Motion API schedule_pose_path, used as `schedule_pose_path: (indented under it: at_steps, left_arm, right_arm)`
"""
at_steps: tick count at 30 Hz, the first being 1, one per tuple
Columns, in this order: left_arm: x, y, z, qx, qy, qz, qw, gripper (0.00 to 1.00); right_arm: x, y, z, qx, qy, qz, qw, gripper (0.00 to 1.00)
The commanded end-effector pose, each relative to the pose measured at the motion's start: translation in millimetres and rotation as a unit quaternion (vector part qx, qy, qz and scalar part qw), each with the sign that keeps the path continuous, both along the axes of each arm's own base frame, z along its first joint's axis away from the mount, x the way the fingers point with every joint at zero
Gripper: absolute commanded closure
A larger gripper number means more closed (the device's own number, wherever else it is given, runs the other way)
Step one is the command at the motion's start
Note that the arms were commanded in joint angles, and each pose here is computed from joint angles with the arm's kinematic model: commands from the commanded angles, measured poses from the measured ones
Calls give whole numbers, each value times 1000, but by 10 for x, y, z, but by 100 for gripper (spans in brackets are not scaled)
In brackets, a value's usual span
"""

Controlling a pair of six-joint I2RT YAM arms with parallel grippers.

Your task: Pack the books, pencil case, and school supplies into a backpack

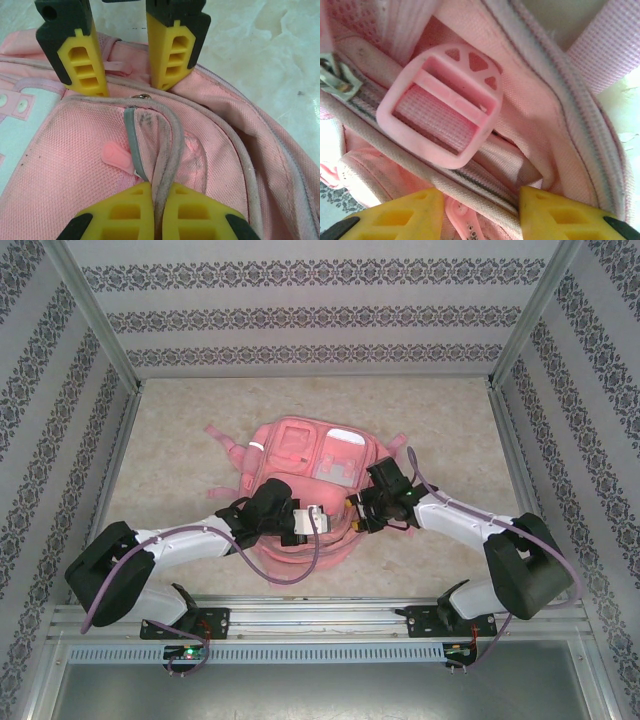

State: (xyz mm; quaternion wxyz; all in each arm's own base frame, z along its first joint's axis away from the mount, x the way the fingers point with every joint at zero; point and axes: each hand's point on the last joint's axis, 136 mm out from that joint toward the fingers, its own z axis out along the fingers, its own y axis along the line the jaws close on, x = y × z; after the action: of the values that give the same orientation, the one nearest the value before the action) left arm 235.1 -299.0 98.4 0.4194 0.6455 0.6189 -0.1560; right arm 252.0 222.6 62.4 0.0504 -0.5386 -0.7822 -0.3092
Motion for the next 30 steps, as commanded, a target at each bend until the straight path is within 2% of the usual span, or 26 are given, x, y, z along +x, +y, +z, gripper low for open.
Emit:
schedule_pose_path:
  at_steps: [1, 6, 13, 15, 18, 20, 27, 30]
  left_arm:
    - [-29, -163, 262, -57, -16, -29, 998, 100]
    - [-9, -130, 189, -46, -17, -26, 998, 100]
    - [10, -117, 180, -47, -19, -26, 998, 100]
    - [24, -124, 198, -51, -22, -24, 998, 100]
    - [48, -116, 225, -53, -30, -18, 998, 100]
    - [78, -97, 246, -56, -36, -7, 998, 100]
    - [93, -66, 384, -106, -41, 11, 993, 100]
    - [83, -58, 382, -108, -38, 11, 993, 100]
  right_arm:
    - [-22, 233, 116, 54, 0, -9, 999, 57]
    - [-67, 198, 259, 78, -5, -28, 997, 56]
    - [-104, 92, 313, 68, -13, -33, 997, 68]
    - [-125, 112, 244, 66, 0, -28, 997, 67]
    - [-146, 148, 220, 66, 6, -18, 998, 60]
    - [-164, 120, 227, 60, 7, -20, 998, 60]
    - [-271, -315, 249, -7, 2, -78, 997, 70]
    - [-231, -381, 315, -4, -7, -94, 995, 71]
